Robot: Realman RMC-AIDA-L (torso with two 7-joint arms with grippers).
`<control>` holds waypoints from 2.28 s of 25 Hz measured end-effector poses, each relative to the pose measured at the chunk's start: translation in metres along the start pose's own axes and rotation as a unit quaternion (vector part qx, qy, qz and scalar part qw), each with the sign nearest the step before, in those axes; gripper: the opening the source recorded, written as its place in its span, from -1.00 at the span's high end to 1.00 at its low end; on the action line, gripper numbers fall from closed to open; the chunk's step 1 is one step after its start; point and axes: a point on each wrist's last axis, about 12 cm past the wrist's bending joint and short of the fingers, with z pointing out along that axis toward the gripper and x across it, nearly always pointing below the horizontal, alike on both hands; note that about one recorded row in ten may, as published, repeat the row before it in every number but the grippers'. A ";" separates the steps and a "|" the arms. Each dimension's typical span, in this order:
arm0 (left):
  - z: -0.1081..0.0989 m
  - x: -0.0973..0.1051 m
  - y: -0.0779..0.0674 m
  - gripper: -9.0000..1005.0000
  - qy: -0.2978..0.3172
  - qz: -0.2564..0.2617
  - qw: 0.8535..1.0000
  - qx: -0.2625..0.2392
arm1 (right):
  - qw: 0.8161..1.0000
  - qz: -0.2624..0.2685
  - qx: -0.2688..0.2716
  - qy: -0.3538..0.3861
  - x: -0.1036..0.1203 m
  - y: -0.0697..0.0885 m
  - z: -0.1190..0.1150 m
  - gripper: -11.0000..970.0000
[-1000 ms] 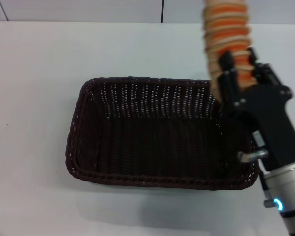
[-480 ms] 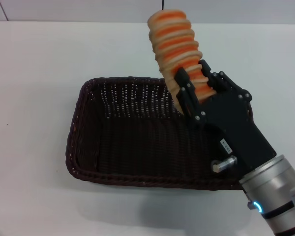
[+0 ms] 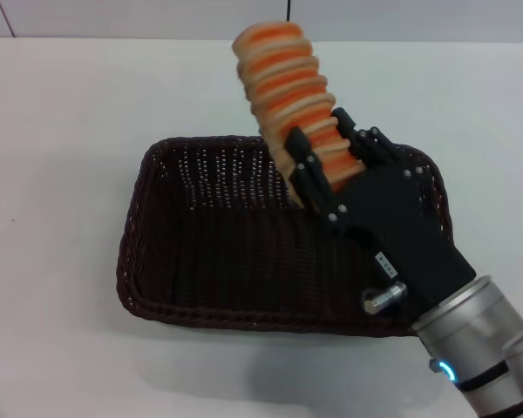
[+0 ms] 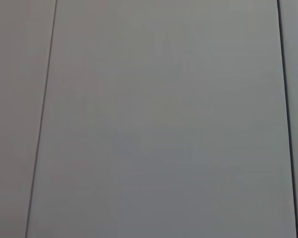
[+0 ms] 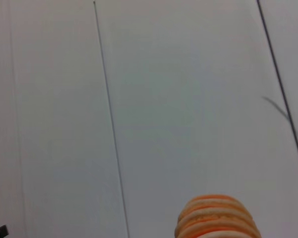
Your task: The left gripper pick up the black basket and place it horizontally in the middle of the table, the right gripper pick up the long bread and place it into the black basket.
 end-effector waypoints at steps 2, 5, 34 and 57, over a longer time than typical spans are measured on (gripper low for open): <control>0.000 0.000 0.000 -0.63 -0.001 -0.001 1.000 -0.001 | 1.000 0.001 -0.004 0.000 0.000 0.001 0.001 0.06; 0.000 0.000 0.001 -0.63 0.000 0.000 1.000 -0.002 | 1.000 -0.002 -0.008 -0.001 0.000 0.001 0.001 0.02; -0.007 0.001 0.003 -0.63 0.000 0.000 1.000 -0.004 | 0.999 0.004 -0.042 0.007 0.004 -0.001 -0.002 -0.38; -0.010 0.003 0.002 -0.63 0.000 -0.011 1.000 -0.004 | 0.932 -0.086 0.332 -0.116 -0.006 -0.090 -0.065 -0.61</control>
